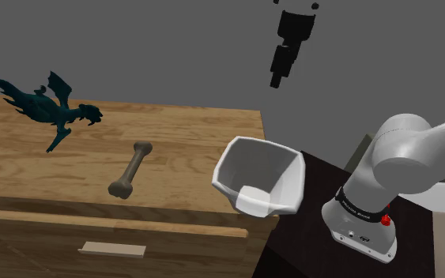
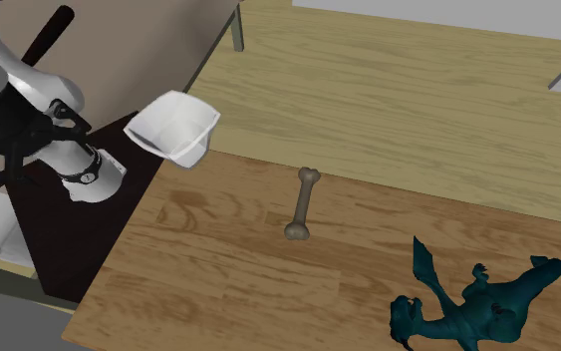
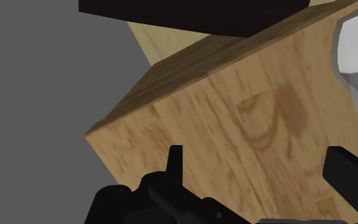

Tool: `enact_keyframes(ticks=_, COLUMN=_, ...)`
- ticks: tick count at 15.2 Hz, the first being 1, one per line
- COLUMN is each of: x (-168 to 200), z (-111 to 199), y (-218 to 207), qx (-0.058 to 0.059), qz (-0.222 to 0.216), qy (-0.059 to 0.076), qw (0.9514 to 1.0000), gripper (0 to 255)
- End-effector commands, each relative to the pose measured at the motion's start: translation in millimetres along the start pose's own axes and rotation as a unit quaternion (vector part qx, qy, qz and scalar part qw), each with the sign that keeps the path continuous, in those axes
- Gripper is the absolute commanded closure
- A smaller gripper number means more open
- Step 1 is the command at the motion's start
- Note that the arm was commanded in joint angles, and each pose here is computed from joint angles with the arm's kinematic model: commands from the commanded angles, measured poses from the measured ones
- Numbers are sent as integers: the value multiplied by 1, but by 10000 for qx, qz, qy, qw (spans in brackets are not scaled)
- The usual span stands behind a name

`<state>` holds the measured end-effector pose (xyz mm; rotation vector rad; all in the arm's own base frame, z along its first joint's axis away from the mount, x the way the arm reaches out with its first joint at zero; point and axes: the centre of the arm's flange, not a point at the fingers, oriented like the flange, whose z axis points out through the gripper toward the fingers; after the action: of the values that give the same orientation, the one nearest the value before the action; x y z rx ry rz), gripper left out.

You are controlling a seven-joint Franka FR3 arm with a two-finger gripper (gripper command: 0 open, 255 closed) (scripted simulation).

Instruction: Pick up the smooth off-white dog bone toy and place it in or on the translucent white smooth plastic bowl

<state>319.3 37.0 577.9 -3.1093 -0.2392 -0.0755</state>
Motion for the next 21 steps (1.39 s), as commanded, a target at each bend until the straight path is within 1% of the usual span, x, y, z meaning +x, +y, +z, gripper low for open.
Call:
enact_keyframes(ticks=1, x=0, z=0, y=0, qx=0, qz=0, qy=0, qw=10000, gripper=0)
enact_keyframes(ticks=3, x=5, z=10, y=-25, qx=-26, qz=288, qy=-4, qw=9996, gripper=0)
enact_keyframes(ticks=6, x=15, z=25, y=-61, qx=-64, qz=719, qy=-10, qw=9974, gripper=0)
enact_keyframes(ticks=8, x=24, z=35, y=-85, qx=-89, qz=1005, qy=-14, qw=9949, gripper=0)
enact_keyframes(ticks=11, x=39, z=50, y=-119, qx=-127, qz=1433, qy=-20, qw=9896, gripper=0)
enact_keyframes(ticks=13, x=51, z=60, y=-142, qx=-152, qz=1717, qy=-24, qw=9850, gripper=0)
enact_keyframes(ticks=16, x=71, z=76, y=-173, qx=-190, qz=2141, qy=-30, qw=9766, gripper=0)
enact_keyframes(ticks=18, x=86, z=87, y=-193, qx=-215, qz=2421, qy=-34, qw=9700, gripper=0)
enact_keyframes(ticks=21, x=110, z=103, y=-222, qx=-252, qz=2837, qy=-39, qw=9586, gripper=0)
